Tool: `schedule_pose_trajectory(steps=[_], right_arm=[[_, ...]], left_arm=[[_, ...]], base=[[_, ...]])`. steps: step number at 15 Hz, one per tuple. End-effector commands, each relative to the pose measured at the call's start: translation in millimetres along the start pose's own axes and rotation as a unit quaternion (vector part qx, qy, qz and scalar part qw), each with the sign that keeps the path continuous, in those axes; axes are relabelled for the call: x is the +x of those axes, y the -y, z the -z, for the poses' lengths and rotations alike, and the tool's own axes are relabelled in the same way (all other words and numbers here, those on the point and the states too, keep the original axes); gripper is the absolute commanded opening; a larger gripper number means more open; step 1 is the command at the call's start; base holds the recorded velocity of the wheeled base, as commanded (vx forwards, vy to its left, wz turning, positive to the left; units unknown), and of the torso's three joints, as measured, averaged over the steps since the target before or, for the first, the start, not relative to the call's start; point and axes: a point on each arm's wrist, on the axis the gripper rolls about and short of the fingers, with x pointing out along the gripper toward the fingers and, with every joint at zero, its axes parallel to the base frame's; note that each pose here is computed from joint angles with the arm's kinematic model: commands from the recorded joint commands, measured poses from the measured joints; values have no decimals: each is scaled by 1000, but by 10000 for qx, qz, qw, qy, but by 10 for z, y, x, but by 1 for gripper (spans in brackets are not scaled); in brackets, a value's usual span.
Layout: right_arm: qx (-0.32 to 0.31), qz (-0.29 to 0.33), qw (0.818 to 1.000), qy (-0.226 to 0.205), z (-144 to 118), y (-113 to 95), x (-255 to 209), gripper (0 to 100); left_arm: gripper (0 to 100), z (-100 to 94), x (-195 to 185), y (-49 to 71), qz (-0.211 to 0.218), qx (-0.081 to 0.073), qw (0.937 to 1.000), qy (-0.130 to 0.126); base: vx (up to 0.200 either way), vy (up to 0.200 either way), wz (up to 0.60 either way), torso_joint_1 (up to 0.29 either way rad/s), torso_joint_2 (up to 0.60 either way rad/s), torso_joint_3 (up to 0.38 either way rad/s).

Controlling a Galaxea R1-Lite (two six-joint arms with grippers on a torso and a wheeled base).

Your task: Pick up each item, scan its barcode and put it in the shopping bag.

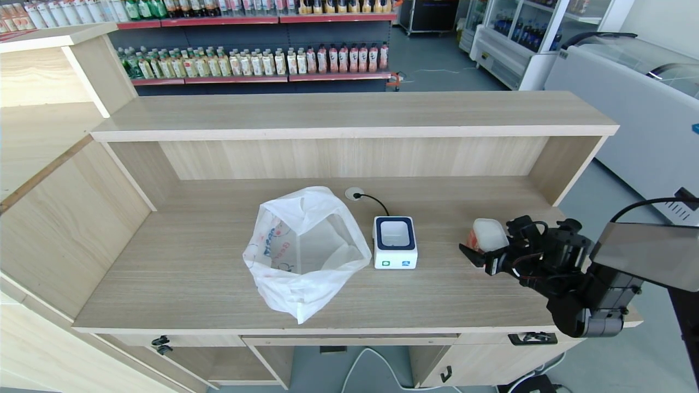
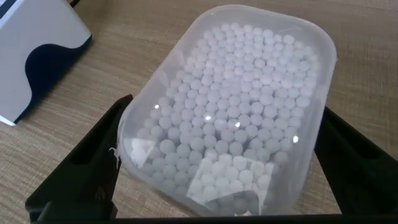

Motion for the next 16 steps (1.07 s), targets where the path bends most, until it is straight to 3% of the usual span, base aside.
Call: schedule_pose_trajectory(steps=[1, 2, 3, 12, 16], right_arm=[[2, -25, 10000, -1, 45, 9, 33, 100], [-7, -22, 10000, 20, 58, 17, 56, 100], [-13, -12, 10000, 33, 61, 28, 64, 0], [141, -56, 9997, 206, 6, 69, 130, 0], [51, -60, 9992, 381, -172, 63, 128, 0]], left_arm=[[100, 0, 0, 0, -4, -3, 10000, 1], [100, 0, 0, 0, -4, -3, 10000, 1], [100, 0, 0, 0, -4, -3, 10000, 1], [100, 0, 0, 0, -4, 5, 10000, 1], [100, 0, 0, 0, -4, -3, 10000, 1]], base=[[0, 0, 0, 0, 0, 0], [0, 0, 0, 0, 0, 0], [0, 0, 0, 0, 0, 0], [0, 0, 0, 0, 0, 0], [0, 0, 0, 0, 0, 0]])
